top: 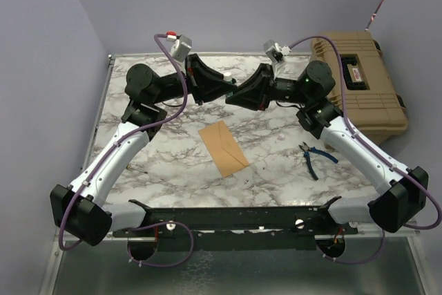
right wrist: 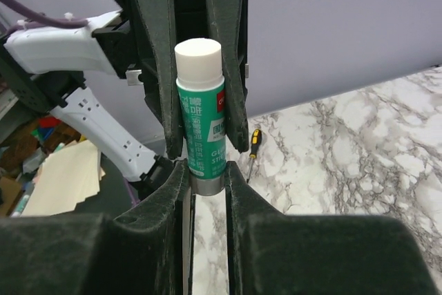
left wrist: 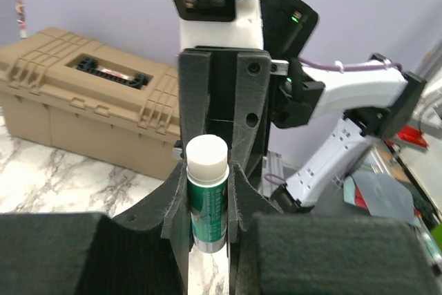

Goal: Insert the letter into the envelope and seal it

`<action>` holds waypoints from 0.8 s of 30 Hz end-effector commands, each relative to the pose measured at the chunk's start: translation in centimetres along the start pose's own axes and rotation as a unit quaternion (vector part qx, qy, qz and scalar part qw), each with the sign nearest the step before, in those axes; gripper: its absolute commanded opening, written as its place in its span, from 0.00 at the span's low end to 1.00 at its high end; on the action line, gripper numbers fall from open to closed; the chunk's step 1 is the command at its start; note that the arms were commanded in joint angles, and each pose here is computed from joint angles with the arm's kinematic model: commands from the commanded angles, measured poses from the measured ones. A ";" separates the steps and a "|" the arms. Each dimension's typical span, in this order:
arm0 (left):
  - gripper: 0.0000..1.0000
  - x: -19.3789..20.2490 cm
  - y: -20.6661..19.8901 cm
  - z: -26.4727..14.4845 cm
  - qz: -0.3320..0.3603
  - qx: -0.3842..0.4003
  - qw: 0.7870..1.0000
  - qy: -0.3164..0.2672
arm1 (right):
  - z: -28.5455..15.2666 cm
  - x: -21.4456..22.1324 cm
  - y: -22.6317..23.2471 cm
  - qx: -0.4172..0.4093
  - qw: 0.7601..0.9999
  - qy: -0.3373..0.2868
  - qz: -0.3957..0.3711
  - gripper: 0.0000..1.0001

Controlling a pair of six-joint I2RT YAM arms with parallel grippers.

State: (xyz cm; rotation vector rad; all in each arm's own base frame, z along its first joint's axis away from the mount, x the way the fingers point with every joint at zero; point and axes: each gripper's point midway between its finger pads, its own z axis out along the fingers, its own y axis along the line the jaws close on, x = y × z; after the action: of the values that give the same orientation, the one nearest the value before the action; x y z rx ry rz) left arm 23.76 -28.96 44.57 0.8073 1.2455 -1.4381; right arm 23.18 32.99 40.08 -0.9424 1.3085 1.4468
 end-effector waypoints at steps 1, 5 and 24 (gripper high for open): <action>0.00 -2.6 2.1 -0.2 0.005 -0.084 0.993 -0.082 | 0.2 -1.2 -3.0 0.084 0.996 -0.034 -0.004 0.01; 0.00 -2.0 10.0 -3.2 -0.068 -0.306 0.941 -0.130 | -1.0 -0.3 -9.1 0.271 0.962 -0.016 0.000 0.01; 0.00 1.1 16.2 -7.7 -0.045 -0.487 0.870 -0.061 | 1.7 2.0 -7.5 0.253 0.963 0.069 -0.060 0.57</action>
State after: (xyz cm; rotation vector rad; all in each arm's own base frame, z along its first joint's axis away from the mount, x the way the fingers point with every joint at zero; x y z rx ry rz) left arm 36.94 -23.08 36.80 -0.1204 1.6958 -0.8915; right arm 32.72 34.87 34.32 -0.6340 1.6561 0.7841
